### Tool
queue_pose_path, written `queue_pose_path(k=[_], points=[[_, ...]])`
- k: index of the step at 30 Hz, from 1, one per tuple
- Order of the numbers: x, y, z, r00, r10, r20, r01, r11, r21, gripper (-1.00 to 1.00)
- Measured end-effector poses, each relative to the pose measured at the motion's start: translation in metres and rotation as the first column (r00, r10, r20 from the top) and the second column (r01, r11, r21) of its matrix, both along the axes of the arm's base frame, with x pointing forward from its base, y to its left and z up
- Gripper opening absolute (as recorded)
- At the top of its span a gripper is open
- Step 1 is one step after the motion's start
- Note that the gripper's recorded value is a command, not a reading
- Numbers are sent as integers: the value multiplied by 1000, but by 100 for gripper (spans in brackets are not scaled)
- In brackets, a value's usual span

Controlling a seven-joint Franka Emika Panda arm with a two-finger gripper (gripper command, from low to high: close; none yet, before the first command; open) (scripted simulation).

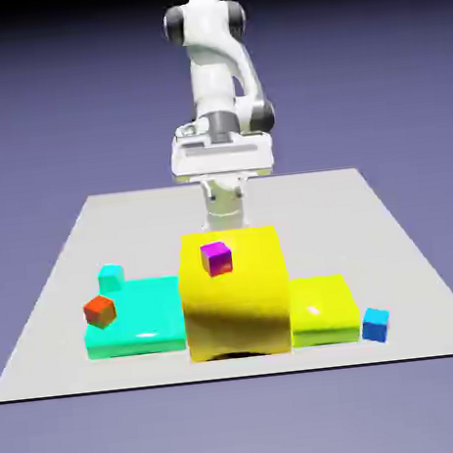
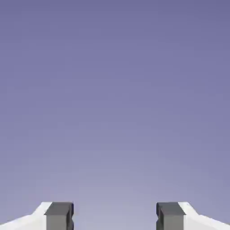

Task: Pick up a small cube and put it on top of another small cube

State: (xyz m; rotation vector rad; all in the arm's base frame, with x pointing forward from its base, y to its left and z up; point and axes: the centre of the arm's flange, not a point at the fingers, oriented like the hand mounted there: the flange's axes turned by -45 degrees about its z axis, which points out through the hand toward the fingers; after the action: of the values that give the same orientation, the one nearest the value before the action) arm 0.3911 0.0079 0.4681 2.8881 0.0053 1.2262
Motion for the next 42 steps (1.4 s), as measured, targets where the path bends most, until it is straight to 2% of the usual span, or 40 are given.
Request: queue_pose_path(k=[12, 22, 33, 42], points=[[12, 60, 74, 930, -367, -9, 356, 896, 267, 0], [27, 141, 82, 793, -596, -127, 586, 688, 428, 0], [56, 234, 14, 541, -767, -346, 811, 365, 458, 0], [81, 292, -97, 207, -826, -525, 944, 28, 328, 0]])
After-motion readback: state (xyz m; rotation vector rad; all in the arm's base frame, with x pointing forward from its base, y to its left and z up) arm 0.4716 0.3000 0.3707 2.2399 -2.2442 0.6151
